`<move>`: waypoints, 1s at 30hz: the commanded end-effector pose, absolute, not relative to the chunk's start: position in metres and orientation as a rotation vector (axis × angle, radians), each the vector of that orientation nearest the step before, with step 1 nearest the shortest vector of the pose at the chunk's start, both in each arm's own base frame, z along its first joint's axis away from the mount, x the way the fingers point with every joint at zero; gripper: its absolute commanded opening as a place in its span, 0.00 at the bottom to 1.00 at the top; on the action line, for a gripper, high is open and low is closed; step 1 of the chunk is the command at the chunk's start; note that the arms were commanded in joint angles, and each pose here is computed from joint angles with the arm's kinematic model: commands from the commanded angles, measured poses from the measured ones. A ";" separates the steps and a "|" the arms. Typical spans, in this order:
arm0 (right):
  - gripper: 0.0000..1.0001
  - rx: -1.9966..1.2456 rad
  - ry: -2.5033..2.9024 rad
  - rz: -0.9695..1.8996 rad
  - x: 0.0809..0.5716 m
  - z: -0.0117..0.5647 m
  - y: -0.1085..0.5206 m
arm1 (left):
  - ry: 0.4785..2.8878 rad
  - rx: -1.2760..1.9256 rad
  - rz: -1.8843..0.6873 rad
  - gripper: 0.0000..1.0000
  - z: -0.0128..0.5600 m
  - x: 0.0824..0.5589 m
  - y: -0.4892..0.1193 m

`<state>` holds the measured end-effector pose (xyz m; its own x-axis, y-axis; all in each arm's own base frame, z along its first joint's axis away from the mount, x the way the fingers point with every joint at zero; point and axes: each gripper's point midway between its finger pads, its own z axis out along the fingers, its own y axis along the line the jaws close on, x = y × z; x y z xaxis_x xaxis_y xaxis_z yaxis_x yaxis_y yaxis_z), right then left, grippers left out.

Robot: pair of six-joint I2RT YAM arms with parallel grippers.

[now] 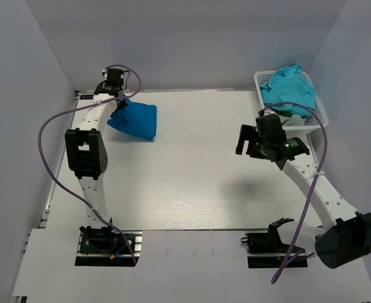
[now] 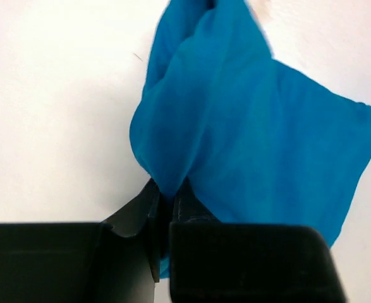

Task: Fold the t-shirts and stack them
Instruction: Put the neatly folded tshirt into the corner of the board with the left arm

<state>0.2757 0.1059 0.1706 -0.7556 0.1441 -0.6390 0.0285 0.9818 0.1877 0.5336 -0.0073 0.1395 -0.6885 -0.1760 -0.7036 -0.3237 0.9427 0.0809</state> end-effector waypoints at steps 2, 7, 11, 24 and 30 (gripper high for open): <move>0.90 0.040 2.334 0.343 0.304 0.224 0.132 | 2.306 -0.414 0.341 0.00 0.145 0.558 0.053; 0.90 -0.097 2.277 0.398 0.335 0.268 0.154 | 2.258 -0.429 0.390 0.00 0.138 0.582 0.095; 0.90 -0.107 2.287 0.355 0.358 0.285 0.156 | 2.230 -0.418 0.400 0.00 0.136 0.604 0.117; 0.90 -0.119 2.281 0.386 0.378 0.292 0.166 | 2.191 -0.471 0.401 0.00 0.117 0.617 0.180; 0.90 -0.131 2.300 0.394 0.380 0.286 0.167 | 2.187 -0.453 0.338 0.72 0.119 0.623 0.172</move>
